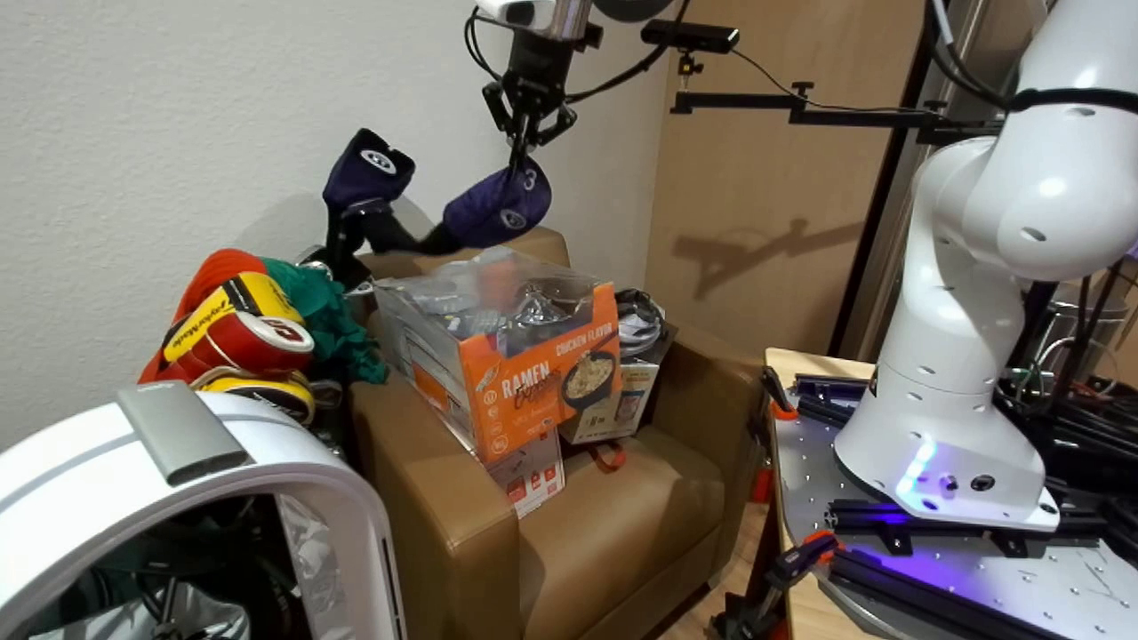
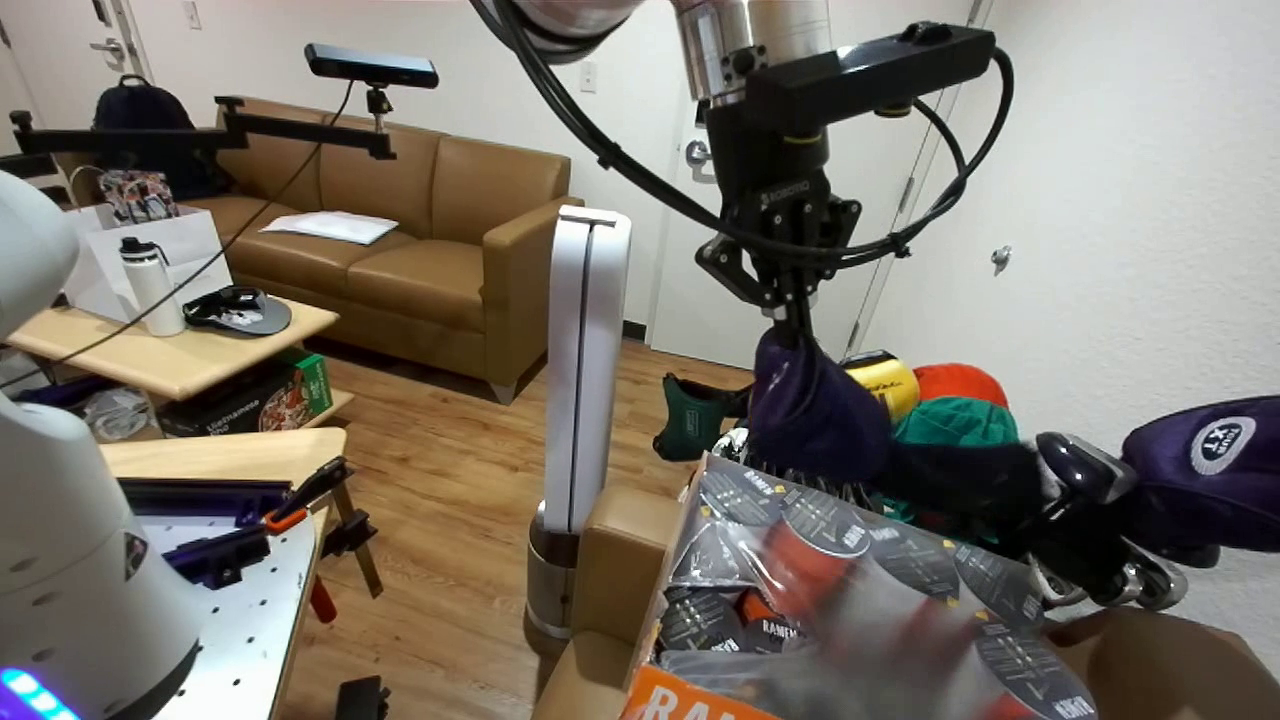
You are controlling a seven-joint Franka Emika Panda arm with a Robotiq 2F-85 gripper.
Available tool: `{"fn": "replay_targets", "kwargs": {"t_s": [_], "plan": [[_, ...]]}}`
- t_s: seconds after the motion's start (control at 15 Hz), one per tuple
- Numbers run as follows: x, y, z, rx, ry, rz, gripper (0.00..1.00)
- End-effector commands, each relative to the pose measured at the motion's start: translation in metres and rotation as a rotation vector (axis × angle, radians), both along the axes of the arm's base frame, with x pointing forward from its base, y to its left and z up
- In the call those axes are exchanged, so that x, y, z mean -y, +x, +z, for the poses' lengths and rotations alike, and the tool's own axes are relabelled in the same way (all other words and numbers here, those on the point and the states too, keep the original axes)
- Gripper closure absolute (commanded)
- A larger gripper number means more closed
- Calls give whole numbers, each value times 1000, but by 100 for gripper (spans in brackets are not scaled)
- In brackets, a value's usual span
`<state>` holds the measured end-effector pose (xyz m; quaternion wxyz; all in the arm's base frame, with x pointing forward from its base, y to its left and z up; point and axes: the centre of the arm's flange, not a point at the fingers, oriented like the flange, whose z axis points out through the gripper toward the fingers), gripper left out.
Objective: Take the cover off the golf club
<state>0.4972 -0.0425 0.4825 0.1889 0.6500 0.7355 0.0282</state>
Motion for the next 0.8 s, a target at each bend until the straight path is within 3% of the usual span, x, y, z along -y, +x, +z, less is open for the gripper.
{"fn": "replay_targets", "kwargs": {"t_s": [0.0, 0.27, 0.73], "plan": [[-1, -15, 5, -58, 75, 55, 94], [23, 2, -2, -81, 98, 145, 94], [94, 42, -18, -118, 246, 274, 94]]}}
